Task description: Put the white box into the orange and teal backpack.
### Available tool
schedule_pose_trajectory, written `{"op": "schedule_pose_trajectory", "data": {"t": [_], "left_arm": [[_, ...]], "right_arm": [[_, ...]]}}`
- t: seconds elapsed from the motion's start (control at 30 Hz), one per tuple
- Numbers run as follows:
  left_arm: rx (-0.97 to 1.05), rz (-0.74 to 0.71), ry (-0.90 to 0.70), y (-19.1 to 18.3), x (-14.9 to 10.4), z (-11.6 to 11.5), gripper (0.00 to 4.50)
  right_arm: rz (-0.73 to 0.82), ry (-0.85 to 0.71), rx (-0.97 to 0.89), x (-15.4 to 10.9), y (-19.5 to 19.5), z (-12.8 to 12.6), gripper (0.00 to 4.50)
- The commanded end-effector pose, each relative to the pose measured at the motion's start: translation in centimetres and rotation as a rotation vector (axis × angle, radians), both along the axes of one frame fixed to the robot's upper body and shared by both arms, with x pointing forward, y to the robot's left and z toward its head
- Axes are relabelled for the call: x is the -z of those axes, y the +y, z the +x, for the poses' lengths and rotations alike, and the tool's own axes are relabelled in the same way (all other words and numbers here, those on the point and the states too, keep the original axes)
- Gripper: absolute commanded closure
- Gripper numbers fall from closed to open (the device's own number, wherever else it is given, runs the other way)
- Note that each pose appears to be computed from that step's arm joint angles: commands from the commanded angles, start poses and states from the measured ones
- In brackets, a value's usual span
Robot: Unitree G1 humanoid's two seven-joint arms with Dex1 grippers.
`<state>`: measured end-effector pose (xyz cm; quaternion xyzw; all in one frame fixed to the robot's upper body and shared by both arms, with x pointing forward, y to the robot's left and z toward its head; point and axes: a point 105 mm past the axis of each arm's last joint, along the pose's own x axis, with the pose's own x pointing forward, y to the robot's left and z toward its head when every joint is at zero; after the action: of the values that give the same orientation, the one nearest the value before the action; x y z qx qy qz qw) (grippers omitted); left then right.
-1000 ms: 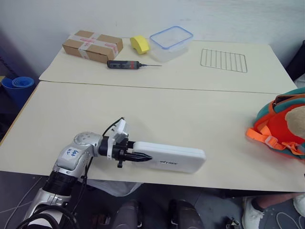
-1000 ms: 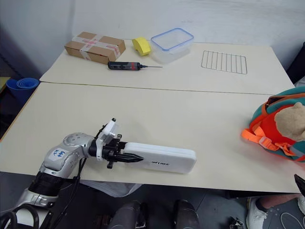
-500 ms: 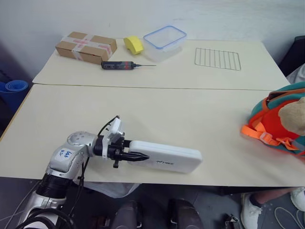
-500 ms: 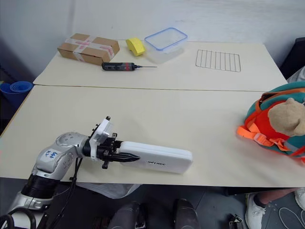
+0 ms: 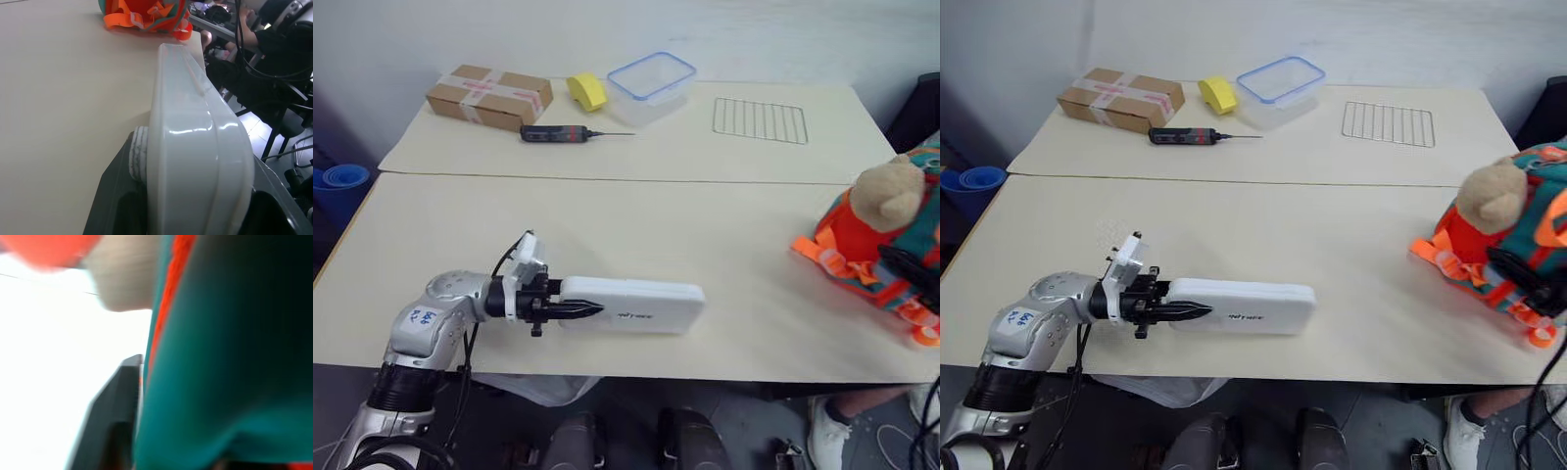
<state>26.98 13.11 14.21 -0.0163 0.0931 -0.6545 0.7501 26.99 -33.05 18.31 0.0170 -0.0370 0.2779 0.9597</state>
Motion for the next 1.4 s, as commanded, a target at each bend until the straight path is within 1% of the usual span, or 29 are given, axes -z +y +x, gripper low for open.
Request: {"op": "schedule_pose_trajectory", "data": {"t": [0.03, 0.13, 0.2, 0.27, 0.37, 0.43, 0.5, 0.57, 0.63, 0.7, 0.83, 1.0, 1.13, 1.33, 1.4], "left_arm": [[-0.058, -0.029, -0.015, 1.6, -0.5, 0.2, 3.05], [-0.107, -0.037, -0.002, 2.8, -0.3, 0.3, 3.05], [-0.148, -0.051, 0.004, 3.8, -0.5, 0.5, 3.05], [-0.183, -0.075, 0.057, 5.4, -1.2, 0.1, 3.05], [-0.218, -0.104, 0.11, 7.5, -2.6, -0.6, 3.05], [-0.252, -0.128, 0.116, 8.7, -3.6, -0.6, 3.05], [-0.319, -0.162, 0.096, 10.6, -4.9, -0.2, 3.05], [-0.384, -0.192, 0.049, 12.0, -6.4, 0.4, 3.05], [-0.395, -0.207, 0.025, 12.4, -7.2, 0.3, 3.05], [-0.379, -0.223, -0.005, 12.4, -8.1, 0.0, 3.05], [-0.304, -0.242, -0.101, 10.6, -10.1, -0.6, 3.05], [-0.136, -0.268, -0.171, 6.3, -12.3, -1.1, 3.05], [-0.034, -0.279, -0.222, 3.3, -13.5, -0.6, 3.05], [0.112, -0.177, -0.226, -0.1, -12.5, -0.3, 3.05], [0.129, -0.089, -0.242, -0.9, -11.7, 0.3, 3.05]], "right_arm": [[0.035, -0.053, -0.166, -1.8, 5.0, 0.0, 4.48], [0.075, -0.063, -0.321, -2.3, 10.1, -0.4, 4.48], [0.127, -0.07, -0.452, -3.0, 14.0, -1.2, 4.48], [0.177, -0.051, -0.648, -3.9, 18.4, -3.4, 4.48], [0.164, -0.012, -0.815, -4.5, 21.0, -6.1, 4.48], [0.176, 0.032, -0.881, -4.8, 21.5, -7.3, 4.48], [0.185, 0.111, -0.965, -5.2, 21.6, -8.9, 4.48], [0.224, 0.223, -1.032, -5.8, 21.0, -10.5, 4.48], [0.244, 0.305, -1.042, -6.0, 20.3, -11.1, 4.48], [0.223, 0.376, -1.005, -5.4, 19.2, -11.2, 4.48], [0.187, 0.367, -0.876, -4.2, 16.9, -9.4, 4.48], [0.192, 0.336, -0.873, -3.6, 16.9, -8.5, 4.48], [0.186, 0.328, -0.87, -2.9, 17.0, -8.1, 4.48], [0.183, 0.316, -0.863, -2.7, 17.0, -7.8, 4.48], [0.184, 0.315, -0.863, -2.6, 17.1, -7.7, 4.48]]}}
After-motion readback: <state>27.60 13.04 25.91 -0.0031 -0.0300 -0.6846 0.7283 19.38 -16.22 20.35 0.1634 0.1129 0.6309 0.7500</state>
